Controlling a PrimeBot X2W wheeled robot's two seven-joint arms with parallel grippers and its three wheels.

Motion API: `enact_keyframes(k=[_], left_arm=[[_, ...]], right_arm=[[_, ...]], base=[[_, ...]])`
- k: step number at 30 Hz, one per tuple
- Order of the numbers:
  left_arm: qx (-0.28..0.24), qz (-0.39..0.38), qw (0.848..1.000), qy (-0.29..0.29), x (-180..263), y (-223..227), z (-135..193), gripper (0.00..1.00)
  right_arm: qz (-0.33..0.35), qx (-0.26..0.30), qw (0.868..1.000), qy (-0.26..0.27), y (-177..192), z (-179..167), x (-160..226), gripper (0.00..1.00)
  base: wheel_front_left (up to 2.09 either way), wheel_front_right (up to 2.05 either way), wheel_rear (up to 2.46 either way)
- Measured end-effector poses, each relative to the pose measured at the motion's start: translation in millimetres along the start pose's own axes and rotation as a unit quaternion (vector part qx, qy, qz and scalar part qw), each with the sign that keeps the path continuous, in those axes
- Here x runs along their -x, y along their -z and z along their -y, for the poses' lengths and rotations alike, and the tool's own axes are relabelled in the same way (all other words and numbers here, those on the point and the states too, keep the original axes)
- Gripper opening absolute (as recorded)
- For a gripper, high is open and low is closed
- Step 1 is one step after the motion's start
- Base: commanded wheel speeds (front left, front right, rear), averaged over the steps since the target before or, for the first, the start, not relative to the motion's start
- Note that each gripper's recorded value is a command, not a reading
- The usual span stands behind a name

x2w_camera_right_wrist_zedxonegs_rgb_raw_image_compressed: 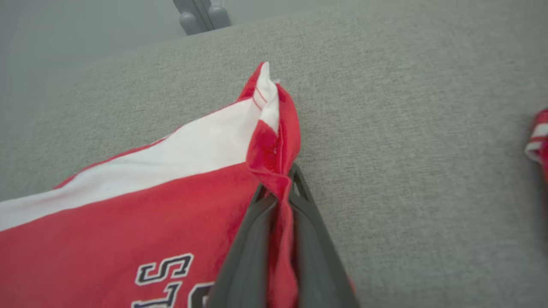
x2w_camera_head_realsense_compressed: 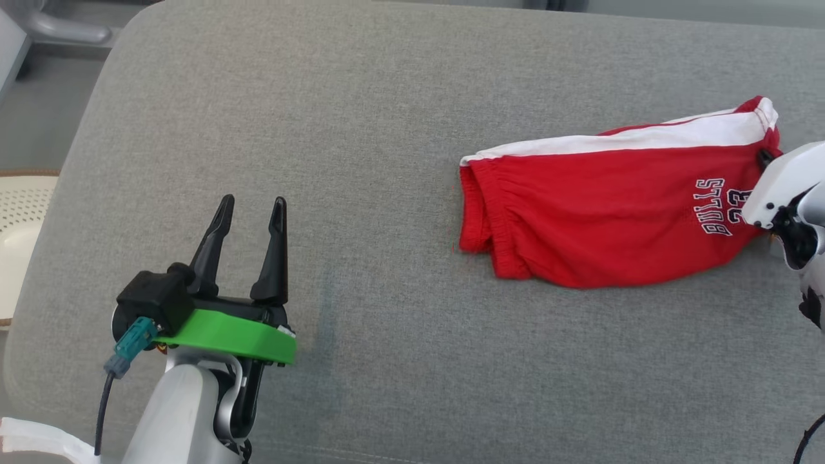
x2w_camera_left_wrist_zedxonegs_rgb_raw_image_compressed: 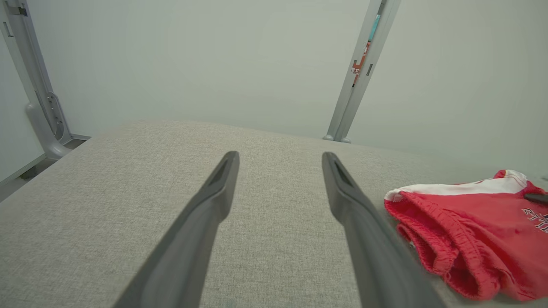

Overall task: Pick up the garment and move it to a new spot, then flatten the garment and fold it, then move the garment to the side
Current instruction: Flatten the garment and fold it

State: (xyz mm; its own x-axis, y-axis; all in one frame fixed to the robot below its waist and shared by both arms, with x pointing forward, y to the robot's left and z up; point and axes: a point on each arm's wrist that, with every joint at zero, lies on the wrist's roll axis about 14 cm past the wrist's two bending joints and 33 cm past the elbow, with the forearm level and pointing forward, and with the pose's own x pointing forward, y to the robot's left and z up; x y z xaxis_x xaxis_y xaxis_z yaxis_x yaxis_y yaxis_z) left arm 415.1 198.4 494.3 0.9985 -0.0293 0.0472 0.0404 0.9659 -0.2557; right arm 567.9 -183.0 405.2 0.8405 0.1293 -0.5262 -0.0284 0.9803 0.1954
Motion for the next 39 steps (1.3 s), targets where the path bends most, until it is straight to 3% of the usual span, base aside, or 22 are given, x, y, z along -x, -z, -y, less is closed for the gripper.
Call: enact_keyframes(k=[7,15,21,27,39], left_arm=[[0.003,0.002,1.000,0.022,1.8,-2.2,14.0,1.00],[0.007,0.005,0.999,0.039,6.1,-4.8,25.0,1.00],[0.008,0.009,0.999,0.044,10.8,-8.1,29.2,1.00],[0.010,0.012,0.999,0.037,17.6,-11.5,25.1,1.00],[0.010,0.010,1.000,0.021,24.4,-10.9,14.6,1.00]], right_arm=[[0.060,0.020,0.997,0.052,-30.4,51.9,33.4,0.00],[0.094,0.097,0.989,0.062,-54.7,62.0,57.3,0.00],[0.105,0.160,0.981,-0.014,-63.7,-14.0,49.9,0.00],[0.080,0.207,0.971,-0.091,-44.7,-88.5,43.8,0.00],[0.008,0.237,0.956,-0.173,20.7,-166.6,42.5,0.00]], base=[[0.00,0.00,0.00],[0.00,0.00,0.00],[0.00,0.00,0.00],[0.00,0.00,0.00],[0.00,0.00,0.00]])
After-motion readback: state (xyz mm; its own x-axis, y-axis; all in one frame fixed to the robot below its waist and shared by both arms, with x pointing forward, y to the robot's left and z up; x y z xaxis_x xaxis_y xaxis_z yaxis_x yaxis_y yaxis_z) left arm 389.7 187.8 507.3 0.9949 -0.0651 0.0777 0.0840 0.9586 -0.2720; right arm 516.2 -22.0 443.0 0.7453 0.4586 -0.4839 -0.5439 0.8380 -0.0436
